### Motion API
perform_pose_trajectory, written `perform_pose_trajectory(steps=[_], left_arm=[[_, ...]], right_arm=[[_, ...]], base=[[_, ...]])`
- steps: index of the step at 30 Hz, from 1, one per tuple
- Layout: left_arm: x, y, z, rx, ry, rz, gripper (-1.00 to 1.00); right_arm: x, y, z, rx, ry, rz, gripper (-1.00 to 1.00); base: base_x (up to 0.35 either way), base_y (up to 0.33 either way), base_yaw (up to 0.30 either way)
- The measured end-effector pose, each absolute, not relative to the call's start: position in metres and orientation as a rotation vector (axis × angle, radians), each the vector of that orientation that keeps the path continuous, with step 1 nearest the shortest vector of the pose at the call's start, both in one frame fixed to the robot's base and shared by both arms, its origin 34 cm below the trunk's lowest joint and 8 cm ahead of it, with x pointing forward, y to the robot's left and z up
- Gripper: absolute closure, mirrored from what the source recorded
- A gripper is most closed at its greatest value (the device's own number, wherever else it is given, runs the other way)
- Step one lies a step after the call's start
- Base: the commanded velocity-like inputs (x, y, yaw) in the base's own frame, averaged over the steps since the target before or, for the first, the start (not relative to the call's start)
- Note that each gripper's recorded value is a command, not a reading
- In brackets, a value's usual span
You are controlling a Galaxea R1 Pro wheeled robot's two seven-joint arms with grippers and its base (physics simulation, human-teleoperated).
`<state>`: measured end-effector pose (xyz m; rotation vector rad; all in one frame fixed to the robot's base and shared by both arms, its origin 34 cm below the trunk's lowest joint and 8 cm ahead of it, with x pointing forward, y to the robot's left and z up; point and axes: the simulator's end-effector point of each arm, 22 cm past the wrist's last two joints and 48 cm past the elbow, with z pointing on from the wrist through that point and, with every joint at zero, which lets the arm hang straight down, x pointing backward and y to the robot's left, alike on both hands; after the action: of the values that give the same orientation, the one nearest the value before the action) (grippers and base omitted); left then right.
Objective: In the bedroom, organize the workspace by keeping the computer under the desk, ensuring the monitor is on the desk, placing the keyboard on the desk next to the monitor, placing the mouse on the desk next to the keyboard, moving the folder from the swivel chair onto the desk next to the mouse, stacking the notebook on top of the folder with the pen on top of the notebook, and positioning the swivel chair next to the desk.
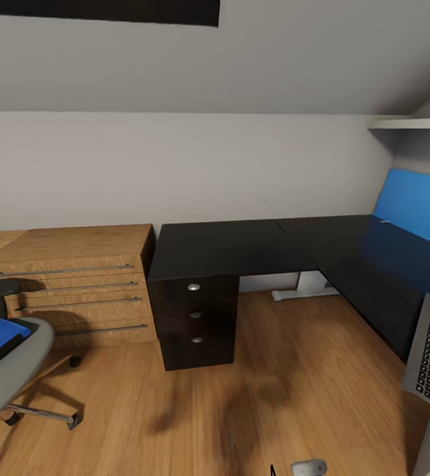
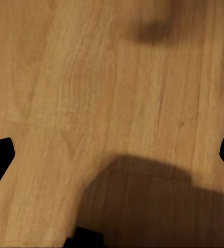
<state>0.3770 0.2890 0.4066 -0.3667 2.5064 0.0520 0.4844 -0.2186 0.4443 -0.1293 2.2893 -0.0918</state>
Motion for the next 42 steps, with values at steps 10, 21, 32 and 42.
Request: perform_pose_trajectory(steps=[10, 21, 32, 42], left_arm=[[0.359, 0.288, 0.417, -0.374, 2.551, 0.056, -1.0], [0.36, 0.271, 0.438, -0.373, 2.557, 0.019, -1.0], [0.361, 0.262, 0.458, -0.374, 2.558, 0.001, -1.0], [0.364, 0.262, 0.478, -0.375, 2.553, -0.002, -1.0]], right_arm=[[0.49, -0.217, 0.468, -0.13, 2.277, -0.089, -1.0], [0.496, -0.216, 0.494, -0.128, 2.26, -0.089, -1.0], [0.502, -0.216, 0.52, -0.127, 2.244, -0.089, -1.0], [0.508, -0.216, 0.543, -0.125, 2.229, -0.089, -1.0]], base=[[0.0, 0.0, 0.008], [0.0, 0.0, 0.0], [0.0, 0.0, 0.0], [0.0, 0.0, 0.0]])
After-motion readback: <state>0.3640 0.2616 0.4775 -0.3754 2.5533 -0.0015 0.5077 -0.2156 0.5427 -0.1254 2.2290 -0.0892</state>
